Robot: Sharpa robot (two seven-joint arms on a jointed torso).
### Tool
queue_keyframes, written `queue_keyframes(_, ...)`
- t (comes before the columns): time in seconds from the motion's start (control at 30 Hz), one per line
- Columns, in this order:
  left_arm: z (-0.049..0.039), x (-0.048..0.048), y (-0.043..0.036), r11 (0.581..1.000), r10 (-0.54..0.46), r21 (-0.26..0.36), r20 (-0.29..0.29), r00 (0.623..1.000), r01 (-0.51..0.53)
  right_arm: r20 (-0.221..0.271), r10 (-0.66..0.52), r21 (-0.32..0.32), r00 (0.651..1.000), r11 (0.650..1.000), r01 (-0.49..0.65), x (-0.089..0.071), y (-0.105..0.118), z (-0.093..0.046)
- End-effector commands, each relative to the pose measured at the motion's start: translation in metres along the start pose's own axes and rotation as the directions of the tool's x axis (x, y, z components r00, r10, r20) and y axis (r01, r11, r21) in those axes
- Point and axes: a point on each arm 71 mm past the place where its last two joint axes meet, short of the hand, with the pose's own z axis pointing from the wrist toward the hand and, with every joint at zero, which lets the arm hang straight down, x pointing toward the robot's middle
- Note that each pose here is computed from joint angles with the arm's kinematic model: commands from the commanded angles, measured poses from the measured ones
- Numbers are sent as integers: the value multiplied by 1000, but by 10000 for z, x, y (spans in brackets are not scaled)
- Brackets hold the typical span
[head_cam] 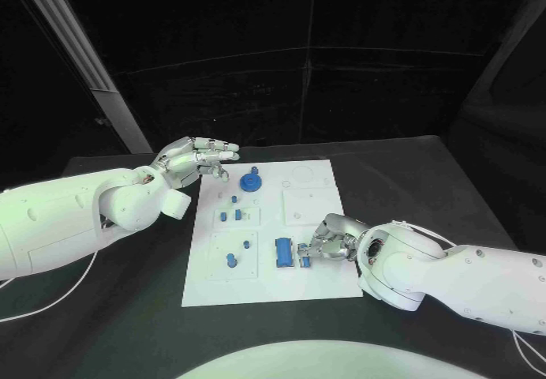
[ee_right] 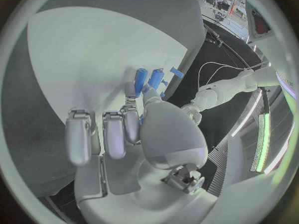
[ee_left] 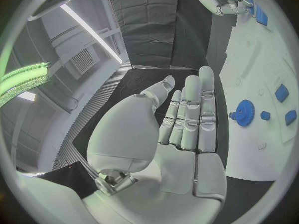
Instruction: Assemble the parts on the task board
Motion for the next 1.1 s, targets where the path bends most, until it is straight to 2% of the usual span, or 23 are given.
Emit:
queue_keyframes(0.03,4,18,-12,1000,-5,4,-16,1000,5,-11,-8,-6,1000,1000,8,15,18,1)
queue_keyframes(0.83,6,16,-10,1000,-5,1,-17,1000,5,-23,-18,-28,1000,999,17,14,14,-20)
queue_keyframes(1.1,1,3,-10,1000,-4,-1,-15,1000,4,-96,-40,-74,995,997,33,26,-41,-79)
